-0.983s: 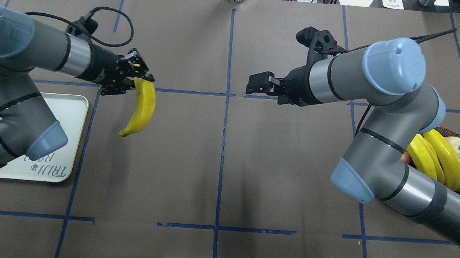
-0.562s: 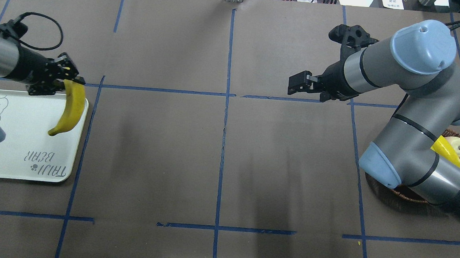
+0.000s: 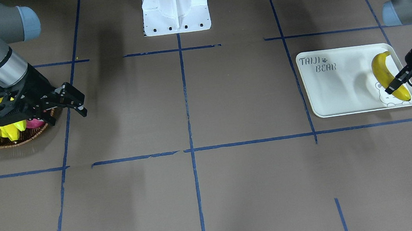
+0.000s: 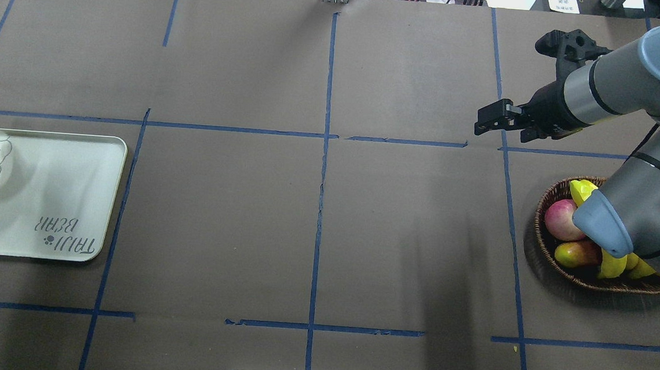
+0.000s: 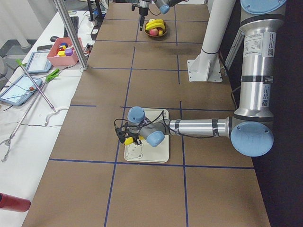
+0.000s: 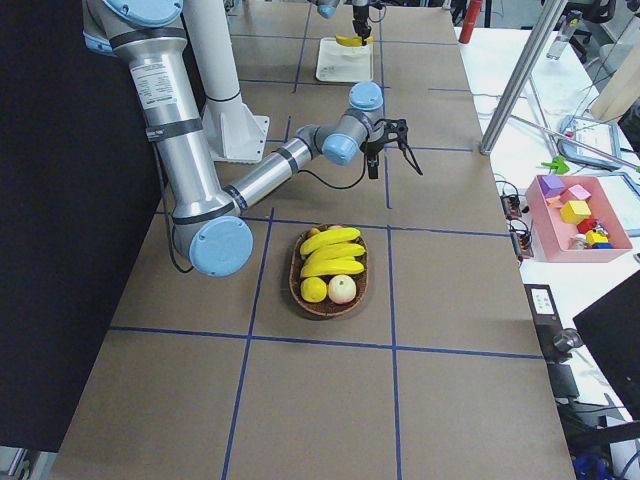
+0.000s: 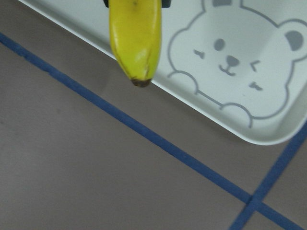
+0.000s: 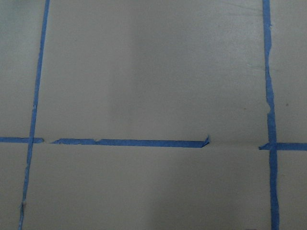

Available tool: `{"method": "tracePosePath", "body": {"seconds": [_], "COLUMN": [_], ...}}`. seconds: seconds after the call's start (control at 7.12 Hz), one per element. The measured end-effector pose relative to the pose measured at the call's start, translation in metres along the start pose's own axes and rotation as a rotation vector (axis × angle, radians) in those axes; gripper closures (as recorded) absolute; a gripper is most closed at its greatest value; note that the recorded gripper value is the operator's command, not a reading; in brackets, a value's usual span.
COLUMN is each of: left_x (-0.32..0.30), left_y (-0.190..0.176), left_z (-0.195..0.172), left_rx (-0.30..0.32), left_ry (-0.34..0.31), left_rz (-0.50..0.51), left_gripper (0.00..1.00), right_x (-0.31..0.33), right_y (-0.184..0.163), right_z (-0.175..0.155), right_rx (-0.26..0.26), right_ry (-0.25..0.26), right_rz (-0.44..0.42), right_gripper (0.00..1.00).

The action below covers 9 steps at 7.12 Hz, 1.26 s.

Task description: Transfer all bananas from basket to plate

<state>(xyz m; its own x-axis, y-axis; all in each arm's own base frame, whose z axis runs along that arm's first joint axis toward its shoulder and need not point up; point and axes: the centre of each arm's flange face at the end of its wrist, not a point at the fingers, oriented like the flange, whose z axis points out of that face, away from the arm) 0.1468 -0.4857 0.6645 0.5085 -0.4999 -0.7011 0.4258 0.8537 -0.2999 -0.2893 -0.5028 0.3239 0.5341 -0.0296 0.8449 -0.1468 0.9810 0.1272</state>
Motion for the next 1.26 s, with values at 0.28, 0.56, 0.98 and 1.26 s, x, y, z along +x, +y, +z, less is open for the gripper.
{"method": "tracePosePath", "body": {"seconds": [0.28,0.56,0.98,1.26], "left_x": [-0.029,-0.039,-0.007,0.016], "left_y": [-0.002,0.002,-0.006,-0.005], "left_z": [0.006,0.004,-0.031,-0.049], "left_rx": [0.0,-0.009,-0.086,-0.076], "left_ry": [-0.017,0.015,0.151,0.196], "left_rz": [0.017,0.116,0.171,0.206], "left_gripper": [0.0,0.0,0.0,0.0], "right_x": [0.002,0.014,0.093,0.159], "right_y": [0.0,0.006,0.057,0.105], "right_z": [-0.002,-0.004,-0.024,-0.039], "right_rx": [-0.002,-0.004,0.003,0.049], "right_ry": [0.002,0.015,0.107,0.152], "right_rz": [0.002,0.006,-0.127,-0.24], "right_gripper": [0.0,0.0,0.0,0.03]}}
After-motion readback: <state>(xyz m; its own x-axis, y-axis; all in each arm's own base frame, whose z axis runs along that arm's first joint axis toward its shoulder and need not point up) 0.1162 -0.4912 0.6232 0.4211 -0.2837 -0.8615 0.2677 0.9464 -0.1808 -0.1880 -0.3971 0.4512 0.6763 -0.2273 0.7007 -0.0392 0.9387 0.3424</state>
